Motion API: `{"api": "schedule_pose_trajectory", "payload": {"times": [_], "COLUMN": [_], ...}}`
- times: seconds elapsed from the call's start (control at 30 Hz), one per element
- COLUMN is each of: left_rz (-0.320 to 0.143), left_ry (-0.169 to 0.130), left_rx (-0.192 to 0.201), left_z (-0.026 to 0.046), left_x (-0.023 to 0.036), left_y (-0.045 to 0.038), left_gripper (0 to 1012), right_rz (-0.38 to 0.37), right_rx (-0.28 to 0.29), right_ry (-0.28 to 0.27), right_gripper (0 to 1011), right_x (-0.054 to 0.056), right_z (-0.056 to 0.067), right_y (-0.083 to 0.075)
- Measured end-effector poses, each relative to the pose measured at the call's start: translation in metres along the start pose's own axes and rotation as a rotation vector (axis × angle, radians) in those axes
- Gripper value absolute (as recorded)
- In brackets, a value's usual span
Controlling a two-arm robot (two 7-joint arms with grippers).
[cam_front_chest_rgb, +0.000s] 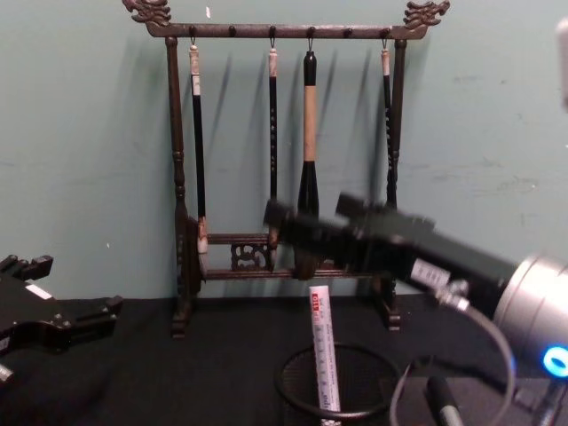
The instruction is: Pick up the water-based marker from the table and place it into the pen holder.
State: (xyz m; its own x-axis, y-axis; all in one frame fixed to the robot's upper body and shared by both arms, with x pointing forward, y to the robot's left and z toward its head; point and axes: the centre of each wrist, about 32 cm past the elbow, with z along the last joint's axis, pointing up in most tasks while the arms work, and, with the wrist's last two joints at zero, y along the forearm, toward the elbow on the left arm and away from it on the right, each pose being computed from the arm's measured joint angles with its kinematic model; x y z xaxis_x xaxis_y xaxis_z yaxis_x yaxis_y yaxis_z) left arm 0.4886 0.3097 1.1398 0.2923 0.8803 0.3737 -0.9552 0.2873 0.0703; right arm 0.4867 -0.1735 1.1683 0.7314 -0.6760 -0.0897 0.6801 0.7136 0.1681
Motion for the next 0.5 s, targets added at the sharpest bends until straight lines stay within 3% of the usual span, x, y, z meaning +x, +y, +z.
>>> {"api": "schedule_pose_trajectory", "payload": {"times": [0.13,0.23,0.37,0.5], "left_rz": [0.0,0.0,0.0,0.0], "left_ry": [0.0,0.0,0.0,0.0], "left_rx": [0.0,0.0,0.0,0.0], "left_z": [0.0,0.0,0.0,0.0], "left_x": [0.0,0.0,0.0,0.0], "left_y": [0.0,0.0,0.0,0.0], "left_gripper": [1001,1001,1001,1001], "right_rz": [-0.022,-0.081,-0.217,-0.297], "right_rx": [0.028,0.021,-0.056,-0.125], "right_ry": [-0.017,-0.051,-0.104,-0.128], "right_gripper": [1002,1002,1002,1003], "right_x": [0.004,0.009,0.02,0.028], "right_z": [0.01,0.017,0.027,0.032], "right_y": [-0.002,-0.004,-0.006,-0.007]}}
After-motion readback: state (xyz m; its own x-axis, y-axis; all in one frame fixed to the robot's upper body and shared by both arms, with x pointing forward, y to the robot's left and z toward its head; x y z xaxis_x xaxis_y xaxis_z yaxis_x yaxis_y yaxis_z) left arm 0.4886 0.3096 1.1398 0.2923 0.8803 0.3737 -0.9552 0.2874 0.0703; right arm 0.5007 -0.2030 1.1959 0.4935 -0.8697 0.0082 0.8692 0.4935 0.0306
